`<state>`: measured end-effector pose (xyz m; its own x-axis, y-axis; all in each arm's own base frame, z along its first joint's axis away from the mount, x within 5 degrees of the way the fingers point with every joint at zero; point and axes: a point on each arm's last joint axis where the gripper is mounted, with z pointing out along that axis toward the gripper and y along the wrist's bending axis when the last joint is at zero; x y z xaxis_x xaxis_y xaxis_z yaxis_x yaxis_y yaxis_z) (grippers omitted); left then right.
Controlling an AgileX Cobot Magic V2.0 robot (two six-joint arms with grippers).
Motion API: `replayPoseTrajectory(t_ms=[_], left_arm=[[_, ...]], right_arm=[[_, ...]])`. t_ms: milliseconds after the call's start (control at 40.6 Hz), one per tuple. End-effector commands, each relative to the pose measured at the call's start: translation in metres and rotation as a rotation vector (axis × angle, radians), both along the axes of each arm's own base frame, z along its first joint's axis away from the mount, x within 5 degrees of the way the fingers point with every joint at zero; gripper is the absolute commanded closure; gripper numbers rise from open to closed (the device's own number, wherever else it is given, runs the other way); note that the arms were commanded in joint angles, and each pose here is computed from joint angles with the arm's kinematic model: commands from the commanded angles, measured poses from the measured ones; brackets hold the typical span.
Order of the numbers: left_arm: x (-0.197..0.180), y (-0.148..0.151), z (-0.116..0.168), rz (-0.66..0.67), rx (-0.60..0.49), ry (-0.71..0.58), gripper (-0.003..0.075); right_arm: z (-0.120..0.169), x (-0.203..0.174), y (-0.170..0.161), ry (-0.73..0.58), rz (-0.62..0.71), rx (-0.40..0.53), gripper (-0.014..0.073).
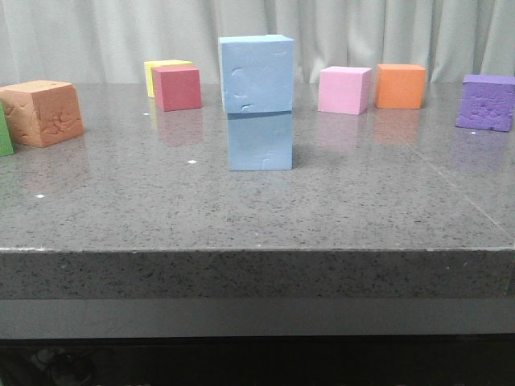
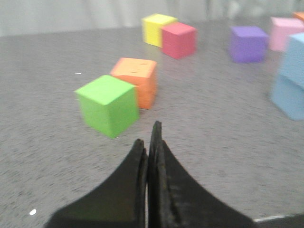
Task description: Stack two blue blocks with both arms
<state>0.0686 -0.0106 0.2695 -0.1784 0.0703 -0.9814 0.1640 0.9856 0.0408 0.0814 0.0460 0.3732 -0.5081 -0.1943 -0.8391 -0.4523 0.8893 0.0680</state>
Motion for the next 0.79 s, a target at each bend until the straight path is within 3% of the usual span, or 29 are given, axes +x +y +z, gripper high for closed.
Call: replayPoseTrajectory(t_ms=[0,246,764], left_arm=[[-0.006,0.003,-0.013,0.044,-0.067,-0.183,0.0738],[-0.014,0.006,-0.064,0.082,-0.144,-0.313,0.0738],[-0.013,0.006,-0.065,0.082,-0.143,-0.289,0.0738]], right_arm=[[0.012,0.003,0.0,-0.084,-0.008,0.031,0.0664],[0.012,0.003,0.0,-0.084,-0.008,0.031,0.0664],[0.012,0.003,0.0,-0.085,-0.008,0.031,0.0664]])
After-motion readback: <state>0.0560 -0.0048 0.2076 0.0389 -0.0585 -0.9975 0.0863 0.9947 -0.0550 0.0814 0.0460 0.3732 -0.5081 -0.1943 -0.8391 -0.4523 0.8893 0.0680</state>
